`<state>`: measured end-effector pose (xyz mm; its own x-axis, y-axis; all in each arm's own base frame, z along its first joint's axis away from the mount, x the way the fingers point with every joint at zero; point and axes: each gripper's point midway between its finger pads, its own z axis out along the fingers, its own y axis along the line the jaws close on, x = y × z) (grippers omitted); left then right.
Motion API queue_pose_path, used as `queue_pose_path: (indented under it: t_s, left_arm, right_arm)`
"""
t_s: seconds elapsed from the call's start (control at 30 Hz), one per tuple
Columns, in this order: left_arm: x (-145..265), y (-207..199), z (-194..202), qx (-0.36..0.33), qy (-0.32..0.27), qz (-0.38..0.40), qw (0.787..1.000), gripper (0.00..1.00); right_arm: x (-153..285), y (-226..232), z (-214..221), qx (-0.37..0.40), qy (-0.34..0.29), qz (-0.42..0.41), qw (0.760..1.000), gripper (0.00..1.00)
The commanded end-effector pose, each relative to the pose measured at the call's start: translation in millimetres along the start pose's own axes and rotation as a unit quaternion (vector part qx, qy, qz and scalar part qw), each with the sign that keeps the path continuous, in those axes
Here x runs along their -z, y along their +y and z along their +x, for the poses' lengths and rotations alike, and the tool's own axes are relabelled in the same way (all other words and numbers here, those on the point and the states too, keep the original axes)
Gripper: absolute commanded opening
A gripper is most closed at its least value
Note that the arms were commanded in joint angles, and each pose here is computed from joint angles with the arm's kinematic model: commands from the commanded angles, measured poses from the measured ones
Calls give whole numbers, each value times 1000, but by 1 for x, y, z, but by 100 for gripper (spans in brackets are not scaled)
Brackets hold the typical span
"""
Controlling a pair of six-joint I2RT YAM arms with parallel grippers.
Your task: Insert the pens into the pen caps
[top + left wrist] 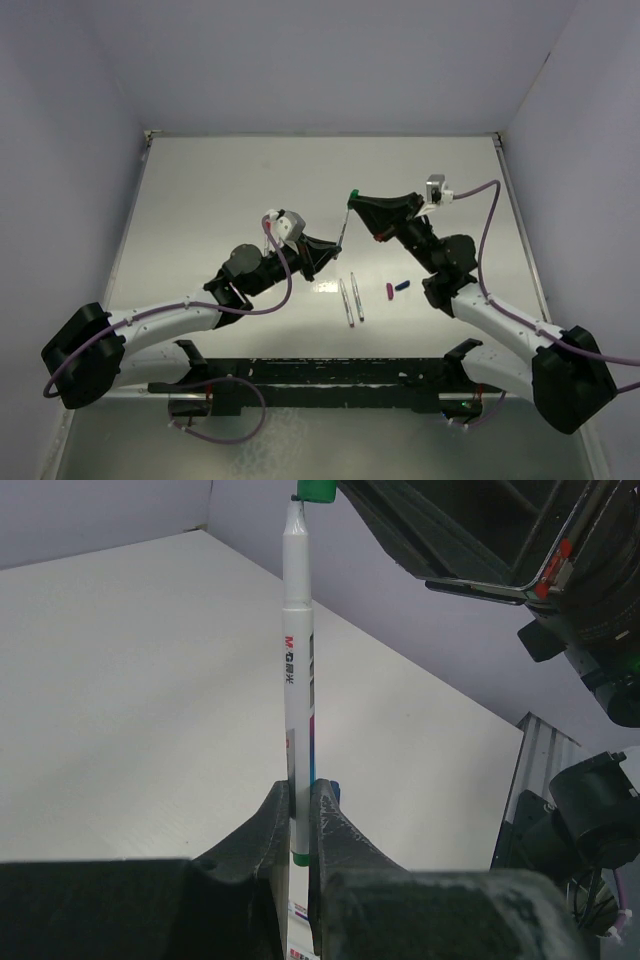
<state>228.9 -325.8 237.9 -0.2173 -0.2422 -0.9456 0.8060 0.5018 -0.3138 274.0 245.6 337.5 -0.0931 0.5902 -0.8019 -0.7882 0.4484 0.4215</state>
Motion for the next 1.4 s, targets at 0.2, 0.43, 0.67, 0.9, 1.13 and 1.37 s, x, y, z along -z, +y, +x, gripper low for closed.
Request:
queue_pose_path:
  t_s: [0.2, 0.43, 0.67, 0.9, 1.13, 1.37]
  left_arm:
    - [-7, -10, -32, -5, -47, 19, 999, 0]
    - [-5, -12, -31, -6, -45, 25, 999, 0]
    - [-2, -11, -32, -7, -46, 21, 999, 0]
    - [-3, -11, -27, 0, -40, 23, 999, 0]
    - [-2, -10, -25, 3, -39, 21, 999, 0]
    - [0, -6, -29, 3, -50, 6, 999, 0]
  right_arm:
    - [-2, 8, -4, -2, -20, -22, 1000, 0]
    - [-8, 5, -2, 8, -17, -23, 1000, 0]
    - [-10, 3, -4, 23, -19, -19, 999, 0]
    - [-14, 8, -12, 34, -26, -26, 999, 0]
    - [-14, 10, -16, 36, -29, -28, 998, 0]
    - [-12, 12, -15, 33, -26, -29, 999, 0]
